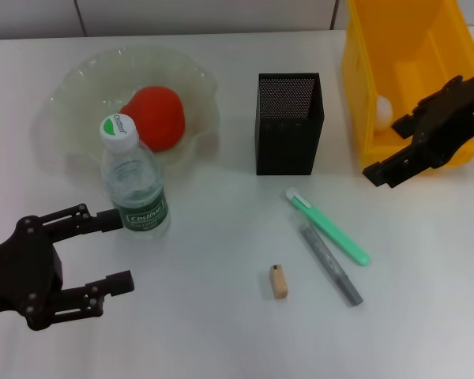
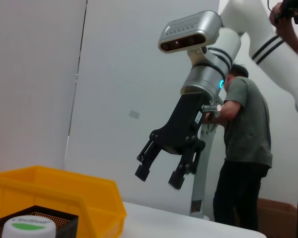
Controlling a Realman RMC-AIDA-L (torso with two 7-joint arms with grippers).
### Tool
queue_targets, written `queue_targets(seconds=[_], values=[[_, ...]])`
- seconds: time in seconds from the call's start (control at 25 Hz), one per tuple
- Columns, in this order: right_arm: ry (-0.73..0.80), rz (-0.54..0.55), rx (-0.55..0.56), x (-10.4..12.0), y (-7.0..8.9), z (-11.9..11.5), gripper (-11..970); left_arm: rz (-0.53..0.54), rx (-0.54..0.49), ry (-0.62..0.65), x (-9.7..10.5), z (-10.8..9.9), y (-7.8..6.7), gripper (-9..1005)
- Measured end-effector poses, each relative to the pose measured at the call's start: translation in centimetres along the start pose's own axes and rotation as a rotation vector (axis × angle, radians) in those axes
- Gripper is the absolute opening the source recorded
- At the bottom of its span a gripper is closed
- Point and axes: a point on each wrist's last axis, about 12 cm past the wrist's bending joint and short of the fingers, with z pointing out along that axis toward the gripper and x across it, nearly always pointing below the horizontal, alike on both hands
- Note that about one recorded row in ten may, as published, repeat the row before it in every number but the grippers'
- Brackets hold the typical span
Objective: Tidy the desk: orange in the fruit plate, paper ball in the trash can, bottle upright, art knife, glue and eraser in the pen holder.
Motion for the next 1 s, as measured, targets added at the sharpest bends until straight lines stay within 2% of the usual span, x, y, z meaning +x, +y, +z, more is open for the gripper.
queue_targets(seconds=[0.16, 0.44, 1.0], values=[[0.11, 0.021, 0.081, -1.0, 0.0, 2.2, 748, 0.0, -0.009, 0.016, 0.2, 0.4, 0.3, 765], [0.167, 0.095, 0.08, -1.8, -0.7, 8.1, 744, -0.016, -0.007, 0.038, 0.6, 1.1, 0.5, 766], [0.18, 0.136, 0.041, -3.1, -1.0, 13.5, 736, -0.053, -0.03, 0.074, 1.6, 1.7, 0.3, 765]])
